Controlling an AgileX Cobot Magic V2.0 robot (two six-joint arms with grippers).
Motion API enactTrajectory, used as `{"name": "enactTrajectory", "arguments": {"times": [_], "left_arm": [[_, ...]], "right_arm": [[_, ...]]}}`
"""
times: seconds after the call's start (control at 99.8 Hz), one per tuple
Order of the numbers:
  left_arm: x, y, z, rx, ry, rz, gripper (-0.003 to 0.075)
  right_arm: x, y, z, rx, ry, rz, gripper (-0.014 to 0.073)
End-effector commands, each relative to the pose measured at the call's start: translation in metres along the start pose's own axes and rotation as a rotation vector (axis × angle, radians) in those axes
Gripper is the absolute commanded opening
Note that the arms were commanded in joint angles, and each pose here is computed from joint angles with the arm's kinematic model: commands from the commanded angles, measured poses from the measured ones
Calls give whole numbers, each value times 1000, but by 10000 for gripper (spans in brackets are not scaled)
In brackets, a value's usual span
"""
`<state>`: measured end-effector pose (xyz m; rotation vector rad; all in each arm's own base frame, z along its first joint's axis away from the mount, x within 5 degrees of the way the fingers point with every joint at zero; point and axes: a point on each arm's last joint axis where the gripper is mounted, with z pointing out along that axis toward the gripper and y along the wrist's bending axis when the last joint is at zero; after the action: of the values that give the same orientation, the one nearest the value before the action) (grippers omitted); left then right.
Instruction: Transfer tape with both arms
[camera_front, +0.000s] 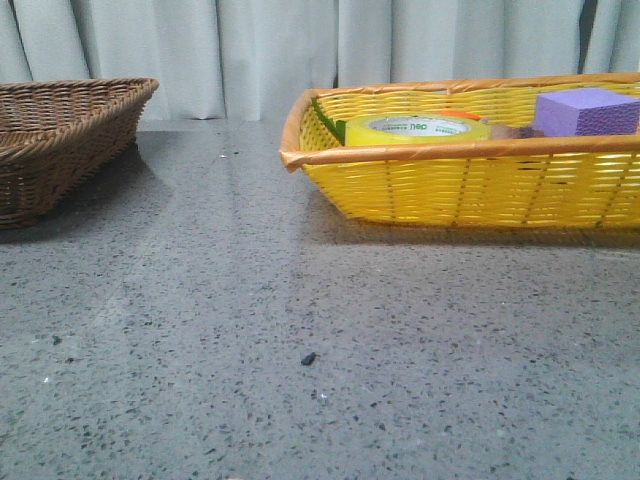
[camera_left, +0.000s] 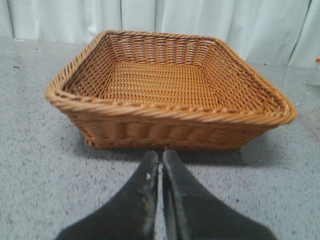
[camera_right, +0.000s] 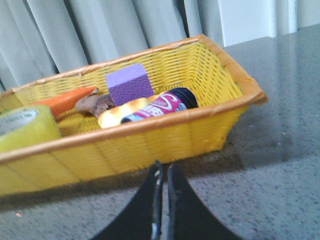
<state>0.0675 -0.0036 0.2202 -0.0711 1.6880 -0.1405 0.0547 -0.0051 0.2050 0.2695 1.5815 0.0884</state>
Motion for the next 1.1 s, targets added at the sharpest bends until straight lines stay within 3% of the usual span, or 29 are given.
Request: {"name": "enactTrajectory", "arguments": {"times": [0.0,0.311,0.411,0.591,0.852,0.942,1.092], "left_arm": [[-33,-5,3,16,-76,-11,-21],[-78,-11,19,17,-81,-11,-21],[-82,-12,23,15,-70,-11,-21],[-81,-11,25,14,-60,-11,-21],[-81,-11,25,14,-60,-11,-21],[-81,-11,25,14,-60,-11,-21],[-81,-11,25,14,-60,-11,-21]], "right_arm": [[-29,6,-2,-18,-82,21,-64],[-78,23,14,-22,159,-12,-64],[-90,26,21,-24,219,-34,-67],[-100,28,33,-27,177,-40,-66],[-139,41,65,-51,338,-115,-55],[-151,50,77,-94,382,-134,25],[-167,74,102,-206,451,-188,260]]}}
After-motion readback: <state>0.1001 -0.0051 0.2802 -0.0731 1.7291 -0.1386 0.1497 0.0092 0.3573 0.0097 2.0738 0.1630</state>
